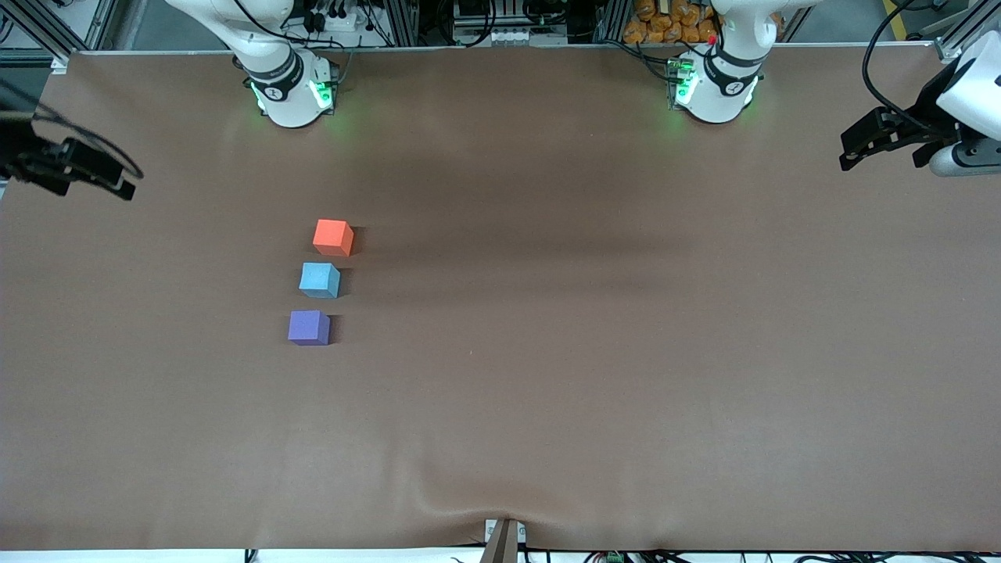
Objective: Place blue block between orange and purple blocks
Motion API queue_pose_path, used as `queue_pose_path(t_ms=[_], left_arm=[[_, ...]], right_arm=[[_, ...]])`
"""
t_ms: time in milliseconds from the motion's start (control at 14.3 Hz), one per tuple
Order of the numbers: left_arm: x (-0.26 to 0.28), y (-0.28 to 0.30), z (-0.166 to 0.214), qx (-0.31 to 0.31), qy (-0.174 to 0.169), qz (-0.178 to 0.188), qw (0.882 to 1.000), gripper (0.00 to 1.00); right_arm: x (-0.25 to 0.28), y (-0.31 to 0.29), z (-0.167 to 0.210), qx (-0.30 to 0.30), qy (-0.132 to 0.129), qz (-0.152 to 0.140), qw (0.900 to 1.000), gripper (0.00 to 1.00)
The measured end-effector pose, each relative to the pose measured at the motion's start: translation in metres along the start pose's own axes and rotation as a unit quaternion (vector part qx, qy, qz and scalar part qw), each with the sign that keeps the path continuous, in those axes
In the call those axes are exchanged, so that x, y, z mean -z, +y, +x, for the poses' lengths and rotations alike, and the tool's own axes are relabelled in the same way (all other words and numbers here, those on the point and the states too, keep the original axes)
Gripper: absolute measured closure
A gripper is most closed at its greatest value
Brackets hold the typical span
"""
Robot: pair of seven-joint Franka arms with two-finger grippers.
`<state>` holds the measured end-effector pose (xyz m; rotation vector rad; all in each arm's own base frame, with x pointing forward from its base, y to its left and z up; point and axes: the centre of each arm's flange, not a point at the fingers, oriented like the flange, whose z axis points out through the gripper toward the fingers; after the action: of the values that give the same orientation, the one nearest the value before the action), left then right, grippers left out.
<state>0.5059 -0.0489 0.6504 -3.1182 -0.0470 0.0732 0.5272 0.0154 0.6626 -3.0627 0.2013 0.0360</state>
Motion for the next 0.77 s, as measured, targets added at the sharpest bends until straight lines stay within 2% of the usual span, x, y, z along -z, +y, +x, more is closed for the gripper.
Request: queue_pose_path(t_ms=[140,349,488,628,767], left_arm=[[0.0,0.0,0.0,0.0,0.0,0.0,1.0,0.0],[0.0,0.0,0.0,0.0,0.0,0.0,1.0,0.0],[0.001,0.0,0.0,0.0,0.001,0.0,1.0,0.0],[0.002,0.0,0.0,0.0,0.002,0.0,1.0,0.0],[0.002,0.0,0.0,0.0,0.002,0.0,1.0,0.0]], right_arm=[[-0.009,0.007,-0.017,-0.006,-0.003,-0.003,1.0,0.0],[-0.017,0.021,-0.017,-0.001,-0.006,0.0,1.0,0.0],[-0.008,0.017,-0.013,0.031,0.014,-0.025,0.999,0.0],[0.012,0.011,-0.012,0.054,0.033,-0.036,0.997,0.0],[0.019,0.015,-0.011,0.061,0.03,-0.036,0.997,0.0]])
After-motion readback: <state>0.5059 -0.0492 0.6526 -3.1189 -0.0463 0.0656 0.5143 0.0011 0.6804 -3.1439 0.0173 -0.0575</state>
